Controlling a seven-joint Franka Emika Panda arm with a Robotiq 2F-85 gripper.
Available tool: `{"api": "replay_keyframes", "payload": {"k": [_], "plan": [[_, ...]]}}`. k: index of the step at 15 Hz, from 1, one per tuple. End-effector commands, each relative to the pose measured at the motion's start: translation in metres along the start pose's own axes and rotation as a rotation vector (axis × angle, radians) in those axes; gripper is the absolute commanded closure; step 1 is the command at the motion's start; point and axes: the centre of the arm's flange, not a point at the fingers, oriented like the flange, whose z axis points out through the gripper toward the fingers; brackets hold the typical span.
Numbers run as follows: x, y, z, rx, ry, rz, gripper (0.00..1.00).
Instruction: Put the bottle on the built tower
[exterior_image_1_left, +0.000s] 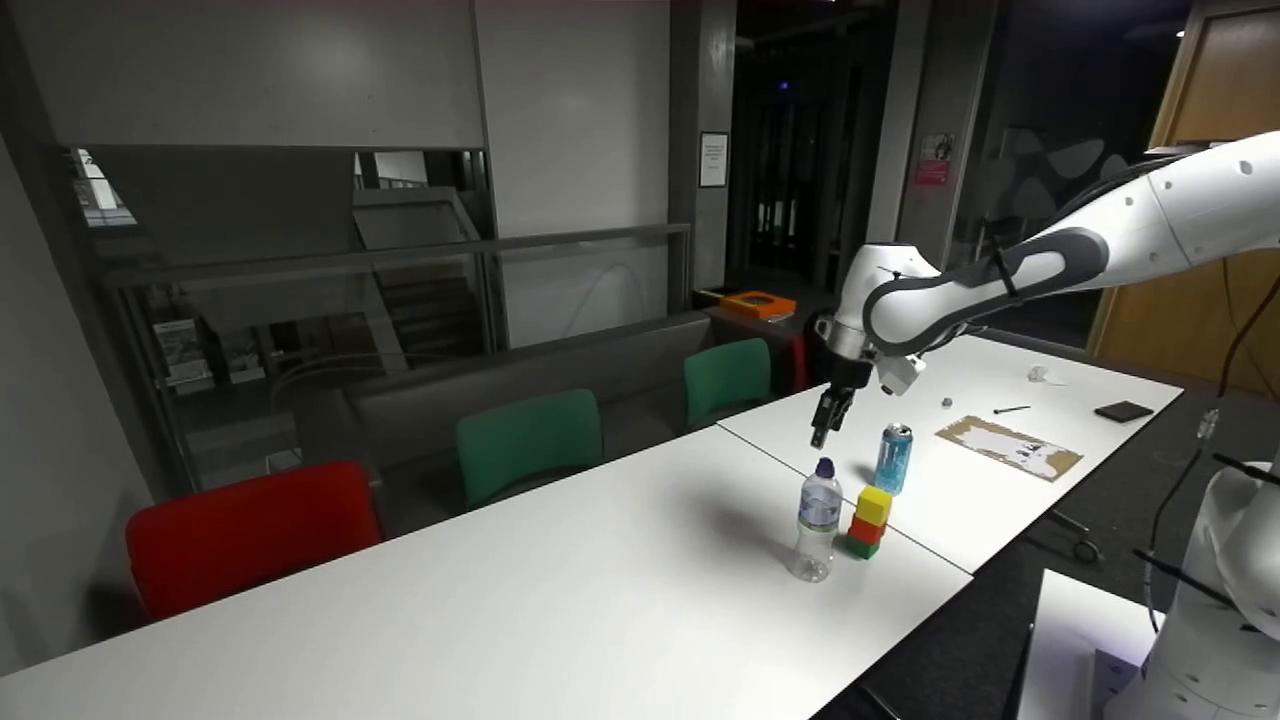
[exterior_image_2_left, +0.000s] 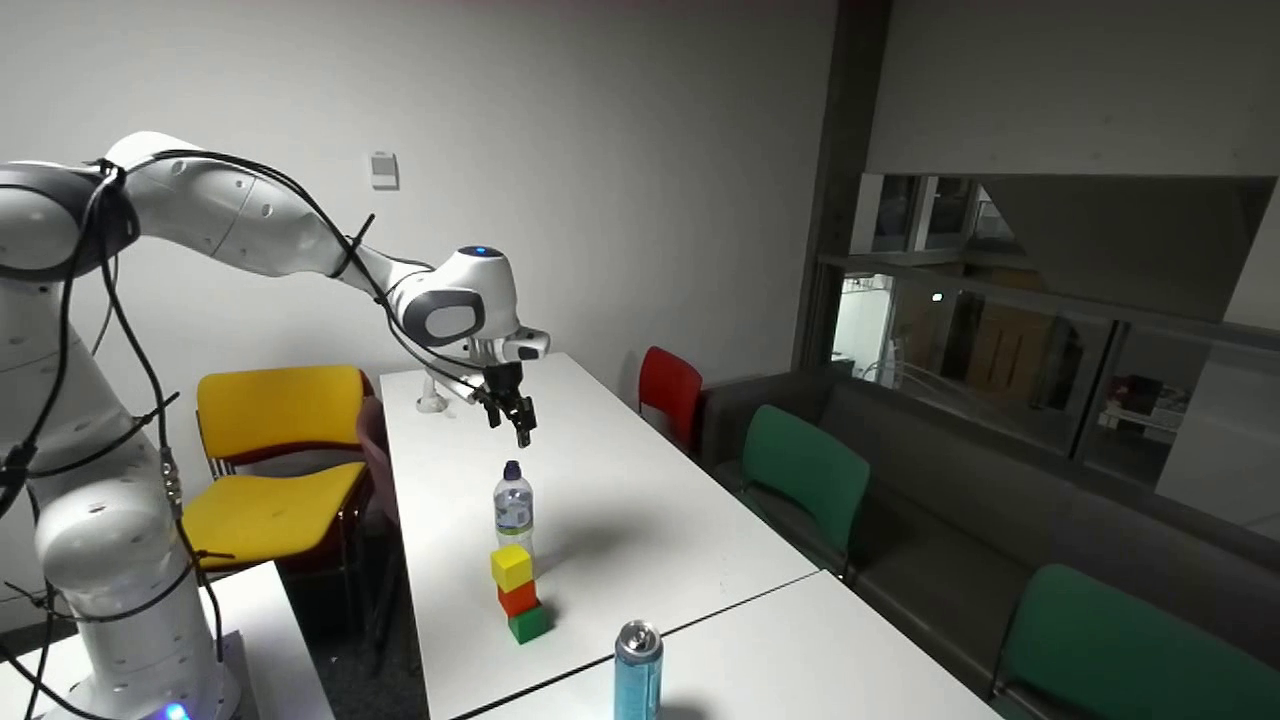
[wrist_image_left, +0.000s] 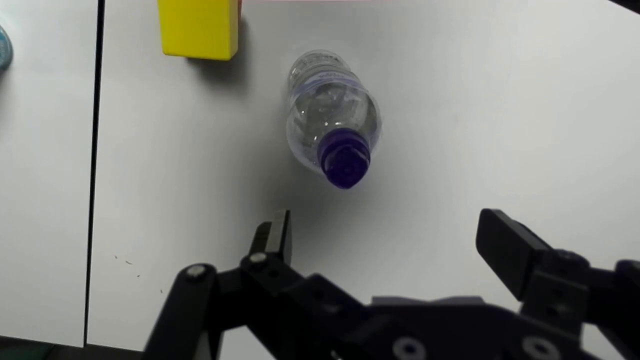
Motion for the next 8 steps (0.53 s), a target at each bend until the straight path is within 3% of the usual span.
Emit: {"api": "replay_keyframes", "payload": {"k": [1, 8], "plan": [[0.0042, 0.0008, 0.0040, 0.000, -0.008, 0.001, 0.00], [0.0089, 0.0014, 0.0065, 0.000, -0.016, 0.001, 0.00]]}}
